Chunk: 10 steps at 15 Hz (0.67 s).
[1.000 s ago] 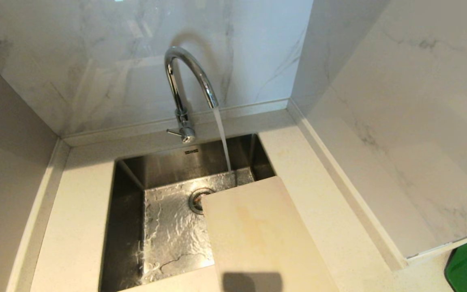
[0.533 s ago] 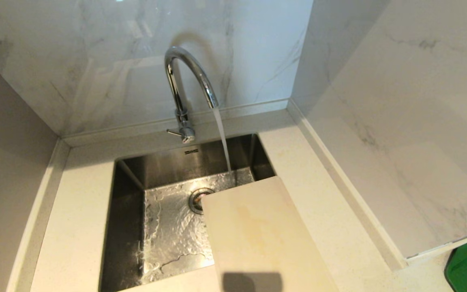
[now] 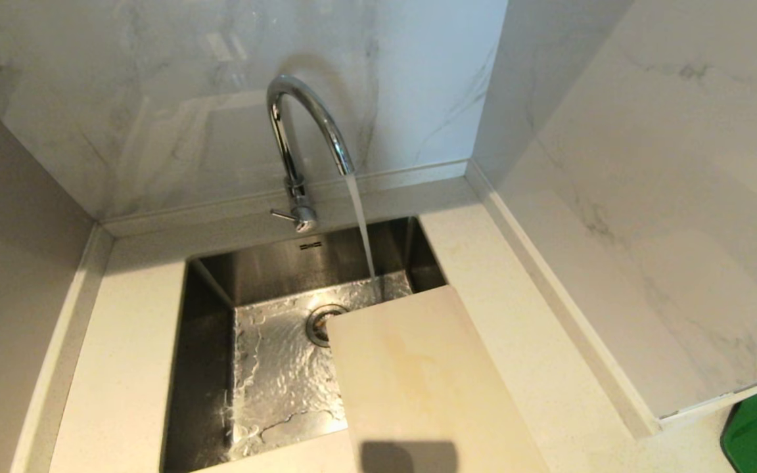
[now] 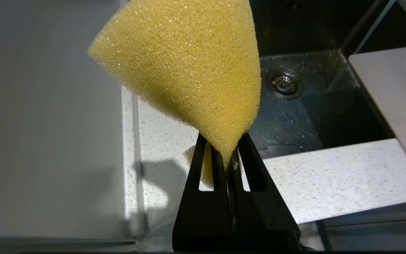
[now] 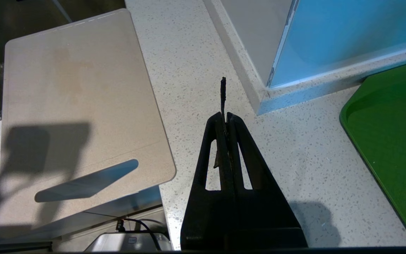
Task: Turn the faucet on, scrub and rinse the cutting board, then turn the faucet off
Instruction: Pick up the cutting board
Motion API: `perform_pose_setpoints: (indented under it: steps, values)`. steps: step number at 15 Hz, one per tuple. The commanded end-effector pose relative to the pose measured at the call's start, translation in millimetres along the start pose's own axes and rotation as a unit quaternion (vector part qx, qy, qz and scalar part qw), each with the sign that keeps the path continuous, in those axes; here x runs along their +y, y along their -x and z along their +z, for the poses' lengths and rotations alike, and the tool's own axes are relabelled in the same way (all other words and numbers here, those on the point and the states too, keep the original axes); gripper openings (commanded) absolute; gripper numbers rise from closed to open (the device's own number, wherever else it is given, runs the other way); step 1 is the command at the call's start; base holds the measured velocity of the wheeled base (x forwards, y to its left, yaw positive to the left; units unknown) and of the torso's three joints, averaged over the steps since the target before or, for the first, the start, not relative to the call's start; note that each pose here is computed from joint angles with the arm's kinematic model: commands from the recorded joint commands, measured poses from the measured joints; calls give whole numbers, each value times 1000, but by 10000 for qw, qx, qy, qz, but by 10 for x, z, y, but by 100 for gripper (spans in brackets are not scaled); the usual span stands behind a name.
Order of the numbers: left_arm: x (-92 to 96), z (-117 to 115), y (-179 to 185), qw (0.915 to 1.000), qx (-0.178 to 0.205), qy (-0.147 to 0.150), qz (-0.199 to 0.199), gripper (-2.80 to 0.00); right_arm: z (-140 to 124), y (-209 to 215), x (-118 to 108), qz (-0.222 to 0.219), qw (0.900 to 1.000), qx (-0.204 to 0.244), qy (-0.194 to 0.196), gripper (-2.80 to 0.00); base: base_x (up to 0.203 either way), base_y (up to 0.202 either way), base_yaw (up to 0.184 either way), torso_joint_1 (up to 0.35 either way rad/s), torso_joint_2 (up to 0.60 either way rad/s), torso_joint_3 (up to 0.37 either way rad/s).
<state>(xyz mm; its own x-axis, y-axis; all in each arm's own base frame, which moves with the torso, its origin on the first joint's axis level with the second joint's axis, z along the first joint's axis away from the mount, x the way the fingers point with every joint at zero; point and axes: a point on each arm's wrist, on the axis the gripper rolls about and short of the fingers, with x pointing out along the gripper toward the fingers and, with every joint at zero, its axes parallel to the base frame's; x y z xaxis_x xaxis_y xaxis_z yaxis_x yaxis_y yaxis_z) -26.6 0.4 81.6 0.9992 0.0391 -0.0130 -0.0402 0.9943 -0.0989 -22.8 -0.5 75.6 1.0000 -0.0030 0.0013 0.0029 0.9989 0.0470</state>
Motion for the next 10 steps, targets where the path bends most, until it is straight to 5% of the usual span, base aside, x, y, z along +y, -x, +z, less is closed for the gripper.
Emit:
perform_pose_setpoints:
  steps: [1, 9, 10]
  values:
    - [0, -2, -3, 9996, -13, -265, 3, -280, -4, 0, 0, 0, 10000, -1, -3, -280, 0, 0, 0, 0, 0, 0]
    - [-5, -4, -12, 9863, -118, -1640, -101, -280, -4, 0, 0, 0, 10000, -1, -3, -280, 0, 0, 0, 0, 0, 0]
    - [-9, -5, -13, 9888, -131, -1475, -182, -280, -4, 0, 0, 0, 10000, -1, -3, -280, 0, 0, 0, 0, 0, 0]
